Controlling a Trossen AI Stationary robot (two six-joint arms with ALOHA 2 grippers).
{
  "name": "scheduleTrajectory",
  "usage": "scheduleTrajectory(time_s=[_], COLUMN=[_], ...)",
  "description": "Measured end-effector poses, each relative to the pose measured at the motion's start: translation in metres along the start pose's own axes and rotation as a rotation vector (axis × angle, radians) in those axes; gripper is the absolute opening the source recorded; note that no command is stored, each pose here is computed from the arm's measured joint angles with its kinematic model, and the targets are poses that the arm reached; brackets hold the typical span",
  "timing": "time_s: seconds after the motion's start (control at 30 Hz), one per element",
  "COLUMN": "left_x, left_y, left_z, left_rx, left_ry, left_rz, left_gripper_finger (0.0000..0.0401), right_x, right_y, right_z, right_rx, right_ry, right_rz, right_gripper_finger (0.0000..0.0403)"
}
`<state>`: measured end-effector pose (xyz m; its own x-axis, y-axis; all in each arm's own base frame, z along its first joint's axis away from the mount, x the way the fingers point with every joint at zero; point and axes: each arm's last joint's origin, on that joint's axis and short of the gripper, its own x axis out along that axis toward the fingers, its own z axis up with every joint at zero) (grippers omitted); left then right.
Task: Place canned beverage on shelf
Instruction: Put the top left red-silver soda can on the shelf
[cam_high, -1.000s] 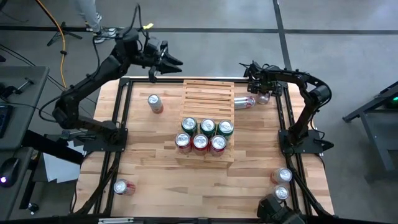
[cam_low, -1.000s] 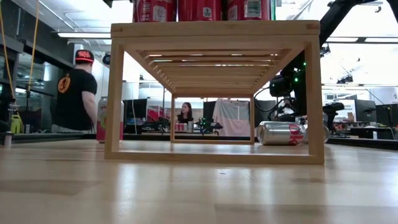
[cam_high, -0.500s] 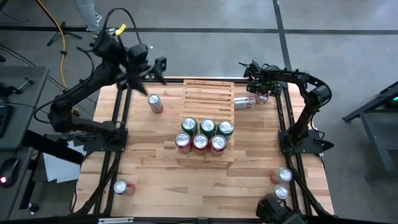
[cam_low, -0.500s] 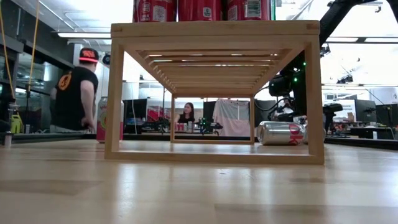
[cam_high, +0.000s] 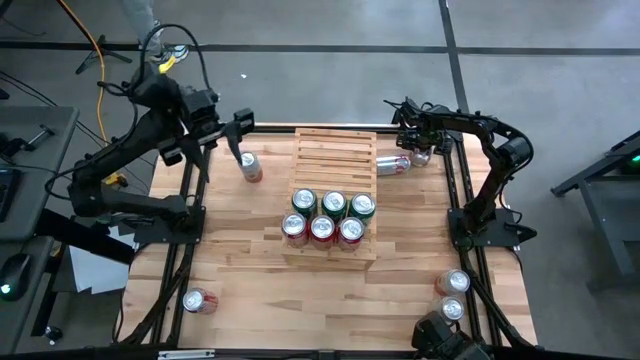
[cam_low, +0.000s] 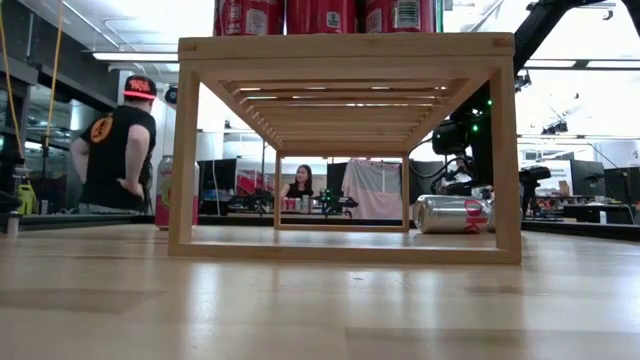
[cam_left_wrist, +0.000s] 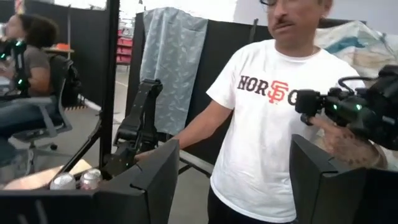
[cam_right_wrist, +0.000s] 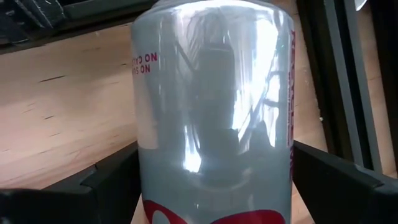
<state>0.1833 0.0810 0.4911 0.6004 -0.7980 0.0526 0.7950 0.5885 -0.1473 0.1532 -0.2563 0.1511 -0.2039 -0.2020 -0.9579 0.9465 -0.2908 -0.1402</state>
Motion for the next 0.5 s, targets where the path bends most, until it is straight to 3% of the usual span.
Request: scheduleTrajectory(time_s=[0.1,0.23,0.4,0.5], left_x=[-0.007,-0.022,-0.048,-0.059], left_y=[0.007,0.027,0.035,0.039], left_z=[-0.005,-0.028,-0.063,-0.071], left_rx=[-0.055,-0.130,-0.193,-0.222], left_ry=[-0.027,-0.041,0.098,0.140], left_rz=[0.082,0.322,0.682,0.779], left_gripper_finger=[0.0191,0.0188,0.0190,0.0190], right_x=[0.000,0.000,-0.001,-0.001], right_y=[0.000,0.000,0.003,0.007], right_z=[0.000,-0.001,-0.003,-0.003], right_rx=[0.000,-0.001,-0.016,-0.019], right_ry=[0.001,0.007,0.003,-0.024], right_rz=[0.000,0.007,0.008,0.029], right_gripper_finger=[0.0355,0.0355,0.0355,0.0355])
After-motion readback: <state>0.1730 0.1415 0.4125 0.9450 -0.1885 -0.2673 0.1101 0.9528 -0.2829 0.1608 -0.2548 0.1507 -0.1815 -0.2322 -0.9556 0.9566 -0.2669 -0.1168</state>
